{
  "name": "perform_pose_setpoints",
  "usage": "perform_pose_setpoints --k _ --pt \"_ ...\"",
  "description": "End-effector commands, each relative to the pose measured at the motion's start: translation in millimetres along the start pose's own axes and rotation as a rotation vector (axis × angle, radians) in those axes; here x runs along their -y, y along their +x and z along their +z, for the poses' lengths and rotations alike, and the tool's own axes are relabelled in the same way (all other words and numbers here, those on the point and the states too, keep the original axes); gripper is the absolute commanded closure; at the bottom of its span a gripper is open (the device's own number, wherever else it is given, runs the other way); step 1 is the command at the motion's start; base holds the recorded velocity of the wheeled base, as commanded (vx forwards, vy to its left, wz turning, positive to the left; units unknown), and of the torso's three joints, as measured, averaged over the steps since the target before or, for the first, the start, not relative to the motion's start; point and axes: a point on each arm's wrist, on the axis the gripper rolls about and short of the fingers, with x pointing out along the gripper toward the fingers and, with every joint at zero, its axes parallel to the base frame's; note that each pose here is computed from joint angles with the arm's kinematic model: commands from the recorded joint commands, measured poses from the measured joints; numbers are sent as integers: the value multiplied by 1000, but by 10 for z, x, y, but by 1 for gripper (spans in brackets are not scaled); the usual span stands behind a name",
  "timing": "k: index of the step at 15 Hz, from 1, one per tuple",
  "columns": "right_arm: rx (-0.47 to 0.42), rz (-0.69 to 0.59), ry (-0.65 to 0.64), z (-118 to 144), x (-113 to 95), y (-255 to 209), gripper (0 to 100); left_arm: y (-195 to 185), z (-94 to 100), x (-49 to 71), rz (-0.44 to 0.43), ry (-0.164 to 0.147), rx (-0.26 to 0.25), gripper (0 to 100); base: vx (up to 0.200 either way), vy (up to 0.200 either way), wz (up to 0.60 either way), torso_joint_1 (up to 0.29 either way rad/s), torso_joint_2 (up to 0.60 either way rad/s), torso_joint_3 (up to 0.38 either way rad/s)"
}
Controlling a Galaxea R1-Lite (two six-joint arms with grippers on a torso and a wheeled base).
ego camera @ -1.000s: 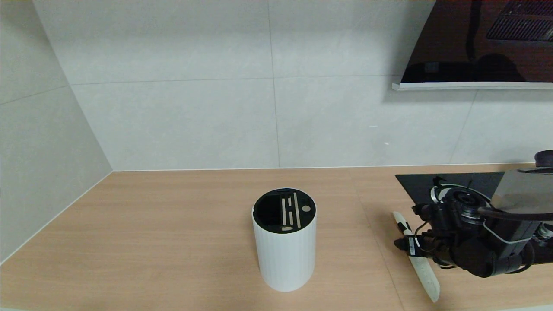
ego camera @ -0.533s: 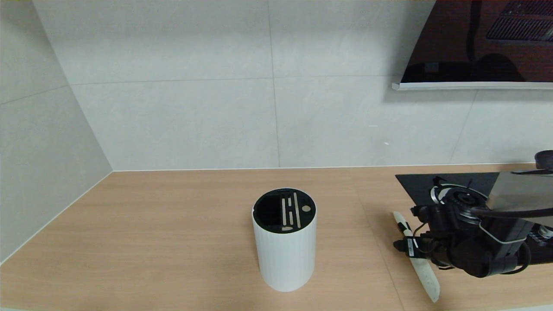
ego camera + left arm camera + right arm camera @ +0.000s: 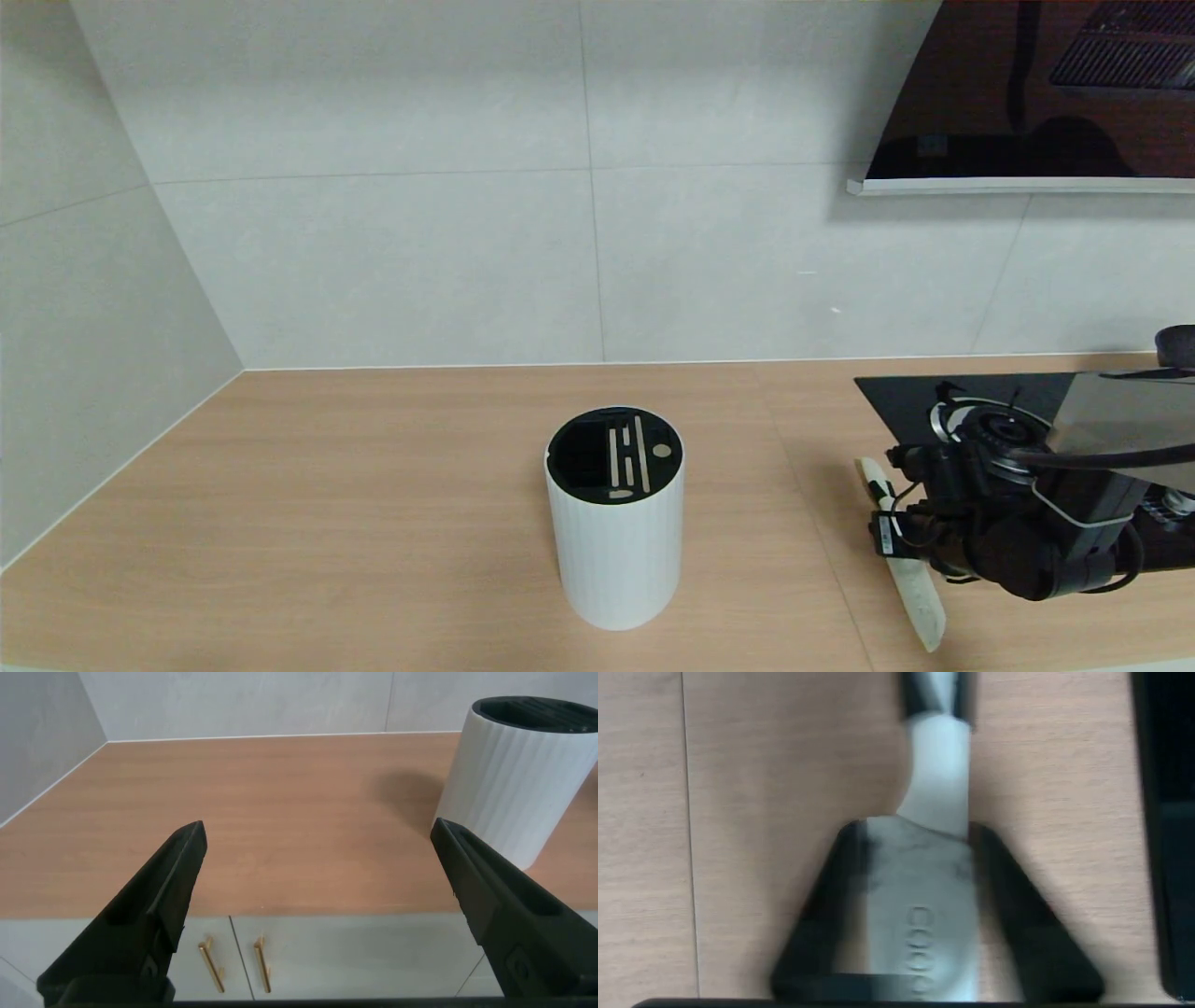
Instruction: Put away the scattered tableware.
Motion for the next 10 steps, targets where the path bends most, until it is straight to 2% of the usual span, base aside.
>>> perform_pose_setpoints --k 1,6,10 --pt "-2 0 0 -4 1 2 100 1 0 0 0 0 -1 0 0 0 0 0 0 0" --pt "29 1 7 80 5 -85 100 1 0 0 0 0 -1 0 0 0 0 0 0 0" --pt "206 13 39 461 57 -700 100 1 0 0 0 1 -1 0 0 0 0 0 0 0"
